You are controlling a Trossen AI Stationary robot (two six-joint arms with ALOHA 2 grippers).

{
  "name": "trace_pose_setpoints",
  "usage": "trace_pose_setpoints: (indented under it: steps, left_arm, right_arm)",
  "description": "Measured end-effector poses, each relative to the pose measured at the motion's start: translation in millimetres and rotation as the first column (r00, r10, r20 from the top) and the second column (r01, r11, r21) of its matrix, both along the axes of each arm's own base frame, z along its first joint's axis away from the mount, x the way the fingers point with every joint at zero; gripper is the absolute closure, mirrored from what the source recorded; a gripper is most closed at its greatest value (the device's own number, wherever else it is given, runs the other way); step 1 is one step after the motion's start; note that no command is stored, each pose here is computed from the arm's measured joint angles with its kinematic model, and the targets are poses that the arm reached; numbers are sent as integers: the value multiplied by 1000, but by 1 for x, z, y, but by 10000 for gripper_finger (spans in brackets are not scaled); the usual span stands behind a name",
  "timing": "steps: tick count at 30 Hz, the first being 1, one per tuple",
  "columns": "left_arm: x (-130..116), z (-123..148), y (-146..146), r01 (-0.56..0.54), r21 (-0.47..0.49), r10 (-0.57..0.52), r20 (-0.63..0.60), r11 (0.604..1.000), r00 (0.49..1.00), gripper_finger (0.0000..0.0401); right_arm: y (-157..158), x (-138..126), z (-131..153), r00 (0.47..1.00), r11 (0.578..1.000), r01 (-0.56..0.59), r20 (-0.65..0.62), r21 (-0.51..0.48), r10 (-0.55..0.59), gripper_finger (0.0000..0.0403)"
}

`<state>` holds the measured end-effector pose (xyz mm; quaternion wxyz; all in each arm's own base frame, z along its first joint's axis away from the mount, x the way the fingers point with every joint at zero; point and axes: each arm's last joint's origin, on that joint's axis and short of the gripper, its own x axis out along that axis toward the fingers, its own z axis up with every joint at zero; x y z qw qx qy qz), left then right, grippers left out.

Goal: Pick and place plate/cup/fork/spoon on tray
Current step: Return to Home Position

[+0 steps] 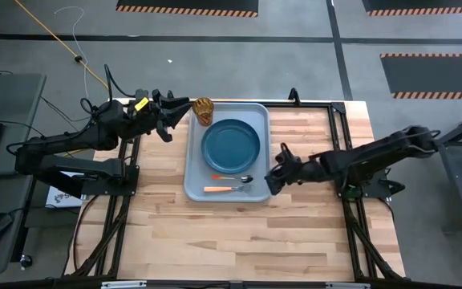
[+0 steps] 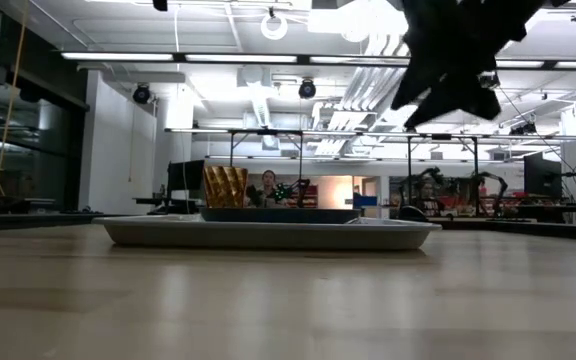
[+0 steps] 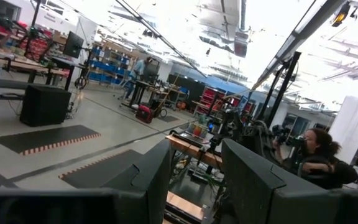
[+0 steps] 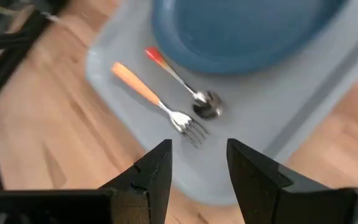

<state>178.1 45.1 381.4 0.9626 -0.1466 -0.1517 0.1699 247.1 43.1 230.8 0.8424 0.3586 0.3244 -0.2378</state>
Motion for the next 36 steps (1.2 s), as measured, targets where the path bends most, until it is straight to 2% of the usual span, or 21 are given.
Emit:
trace_pose_setpoints:
  steps: [6, 10, 14, 20, 24, 26, 32, 36]
  left_arm:
    - [0, 0, 0, 1, -10, -1, 4, 1000, 1000, 268]
    - [0, 0, 0, 11, -42, -10, 18, 999, 1000, 268]
    - [0, 0, 0, 14, -51, -13, 21, 999, 1000, 268]
    - [0, 0, 0, 46, -108, -41, 49, 993, 998, 268]
    - [1, 0, -3, 116, -118, -109, 57, 986, 992, 268]
    - [1, 1, -5, 147, -110, -141, 60, 983, 988, 268]
    - [1, 7, -13, 191, -51, -185, 107, 980, 977, 268]
    - [1, 8, -15, 202, -47, -196, 116, 978, 974, 268]
  right_arm:
    - [-14, -15, 29, 991, 991, -79, 102, -113, 90, 258]
    - [-24, -22, 51, 965, 981, -107, 222, -162, 142, 258]
    - [-33, -31, 77, 892, 959, -161, 382, -231, 242, 258]
    - [-48, -52, 114, 753, 921, -99, 577, -376, 317, 258]
    - [-53, -66, 135, 634, 901, -61, 681, -430, 368, 258]
    - [-54, -70, 141, 596, 895, -50, 706, -443, 382, 258]
    - [-54, -73, 142, 591, 895, -47, 709, -444, 383, 258]
    - [-54, -73, 142, 592, 897, -48, 711, -440, 380, 258]
